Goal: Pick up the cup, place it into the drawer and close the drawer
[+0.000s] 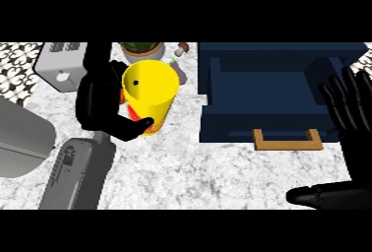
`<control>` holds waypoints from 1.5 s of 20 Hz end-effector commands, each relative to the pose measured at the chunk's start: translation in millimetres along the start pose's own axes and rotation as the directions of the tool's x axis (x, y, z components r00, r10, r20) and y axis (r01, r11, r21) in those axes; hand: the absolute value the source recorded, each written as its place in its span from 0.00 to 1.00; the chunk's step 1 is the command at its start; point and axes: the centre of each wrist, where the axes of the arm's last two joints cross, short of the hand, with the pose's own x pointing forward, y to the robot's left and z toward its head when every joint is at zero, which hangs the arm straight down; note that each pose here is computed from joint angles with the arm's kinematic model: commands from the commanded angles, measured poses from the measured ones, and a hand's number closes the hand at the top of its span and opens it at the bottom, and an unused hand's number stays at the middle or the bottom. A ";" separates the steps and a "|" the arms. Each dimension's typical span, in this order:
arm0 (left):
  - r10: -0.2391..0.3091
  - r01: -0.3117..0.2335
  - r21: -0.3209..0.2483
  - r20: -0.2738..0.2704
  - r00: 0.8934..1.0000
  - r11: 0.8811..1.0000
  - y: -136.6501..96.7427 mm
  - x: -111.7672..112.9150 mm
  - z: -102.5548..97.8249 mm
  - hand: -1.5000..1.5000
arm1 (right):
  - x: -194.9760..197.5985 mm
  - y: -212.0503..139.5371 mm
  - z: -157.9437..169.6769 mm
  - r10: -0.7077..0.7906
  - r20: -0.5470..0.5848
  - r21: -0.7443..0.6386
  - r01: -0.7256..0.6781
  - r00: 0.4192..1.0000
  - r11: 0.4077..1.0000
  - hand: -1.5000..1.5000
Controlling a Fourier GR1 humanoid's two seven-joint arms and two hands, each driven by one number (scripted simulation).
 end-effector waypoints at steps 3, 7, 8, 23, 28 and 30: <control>-0.034 0.034 -0.010 -0.022 0.999 0.999 -38.8 20.4 -51.1 1.00 | 1.7 -6.0 8.0 0.013 -0.004 0.001 -0.013 1.000 1.000 0.00; -0.072 0.071 -0.018 -0.017 0.997 0.997 -66.0 31.4 -62.8 1.00 | -4.3 22.6 8.6 0.013 -0.004 0.013 -0.013 1.000 1.000 0.00; -0.073 0.073 -0.029 -0.003 0.997 0.997 -71.5 24.3 -77.0 1.00 | 5.3 6.7 -3.5 0.008 0.015 0.003 -0.008 1.000 1.000 0.00; -0.163 0.158 -0.050 -0.116 0.980 0.986 -119.5 -5.2 -124.9 1.00 | 5.3 -9.2 -4.1 0.018 0.003 0.015 -0.018 1.000 1.000 0.00; -0.193 0.187 -0.057 -0.142 0.971 0.981 -138.0 -11.3 -133.5 1.00 | -3.6 -0.7 -6.8 0.009 -0.004 0.005 -0.009 1.000 1.000 0.00; -0.187 0.176 -0.082 -0.156 0.970 0.981 -128.4 -29.2 -119.0 1.00 | -10.0 -11.3 -4.3 0.003 0.021 0.002 -0.003 1.000 1.000 0.00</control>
